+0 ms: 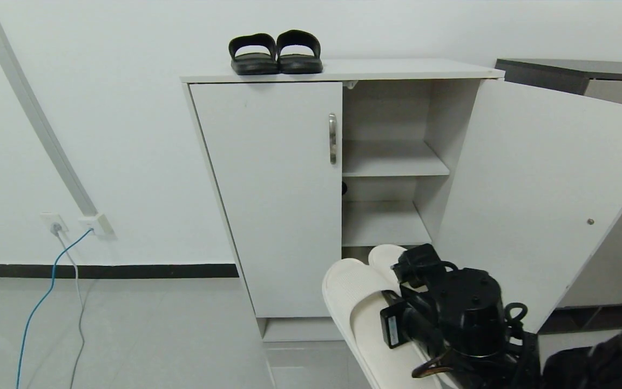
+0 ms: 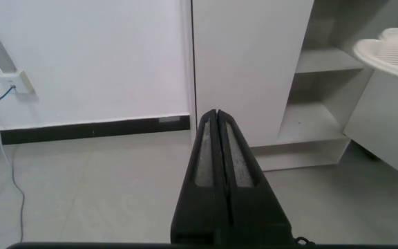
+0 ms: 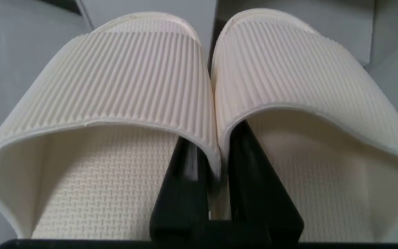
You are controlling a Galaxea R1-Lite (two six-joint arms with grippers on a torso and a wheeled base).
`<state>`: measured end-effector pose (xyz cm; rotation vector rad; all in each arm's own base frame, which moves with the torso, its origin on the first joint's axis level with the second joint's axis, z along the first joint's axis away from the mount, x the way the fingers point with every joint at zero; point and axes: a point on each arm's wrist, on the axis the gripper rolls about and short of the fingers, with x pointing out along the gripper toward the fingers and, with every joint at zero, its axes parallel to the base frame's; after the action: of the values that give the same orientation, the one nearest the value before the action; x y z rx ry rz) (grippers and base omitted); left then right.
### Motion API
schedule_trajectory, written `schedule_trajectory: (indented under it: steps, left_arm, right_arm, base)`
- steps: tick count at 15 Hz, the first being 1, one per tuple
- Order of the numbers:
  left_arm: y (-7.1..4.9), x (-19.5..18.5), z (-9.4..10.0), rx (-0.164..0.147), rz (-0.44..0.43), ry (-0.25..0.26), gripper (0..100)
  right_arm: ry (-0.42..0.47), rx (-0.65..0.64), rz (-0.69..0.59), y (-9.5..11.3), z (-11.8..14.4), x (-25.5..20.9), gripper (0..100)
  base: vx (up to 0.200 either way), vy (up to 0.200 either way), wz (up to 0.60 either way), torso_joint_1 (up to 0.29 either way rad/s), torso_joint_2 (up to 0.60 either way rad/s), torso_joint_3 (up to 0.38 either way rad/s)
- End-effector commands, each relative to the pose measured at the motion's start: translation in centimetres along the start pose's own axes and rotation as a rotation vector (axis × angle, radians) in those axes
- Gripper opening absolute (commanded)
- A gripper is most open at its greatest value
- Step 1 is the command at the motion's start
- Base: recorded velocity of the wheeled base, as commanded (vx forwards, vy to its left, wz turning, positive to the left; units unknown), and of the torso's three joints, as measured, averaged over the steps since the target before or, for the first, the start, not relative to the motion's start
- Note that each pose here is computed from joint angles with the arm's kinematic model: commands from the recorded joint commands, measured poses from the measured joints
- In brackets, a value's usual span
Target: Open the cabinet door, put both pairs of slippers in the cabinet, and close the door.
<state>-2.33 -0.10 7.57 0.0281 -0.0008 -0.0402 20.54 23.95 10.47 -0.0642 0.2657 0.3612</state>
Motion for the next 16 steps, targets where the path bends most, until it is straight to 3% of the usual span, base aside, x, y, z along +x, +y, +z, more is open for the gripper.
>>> schedule_trajectory:
  steps: [1,5,7,12,16]
  left_arm:
    - [0.0,0.0,0.0,-0.001,0.0,0.003,0]
    - [0.0,0.0,0.0,-0.004,0.005,0.003,0]
    - [0.0,0.0,0.0,-0.004,0.005,0.003,0]
    - [0.0,0.0,0.0,-0.002,0.003,0.003,0]
    - [0.0,0.0,0.0,-0.004,0.005,0.003,0]
  right_arm:
    - [0.017,0.017,-0.064,2.1,-1.7,3.2,0]
    - [-0.062,0.077,-0.255,3.5,-2.2,7.3,0]
    - [-0.084,0.095,-0.329,2.7,-1.9,8.3,0]
    - [-0.061,0.089,-0.382,1.2,-3.2,10.1,0]
    - [-0.075,0.097,-0.379,1.3,-3.4,10.4,0]
  base:
    - [0.0,0.0,0.0,0.0,0.0,0.0]
    - [0.0,-0.05,0.0,0.002,0.0,0.001]
    - [0.0,-0.2,0.0,0.005,0.0,0.0]
    - [0.0,-0.2,0.0,0.003,0.0,0.0]
    - [0.0,0.0,0.0,0.0,0.0,0.0]
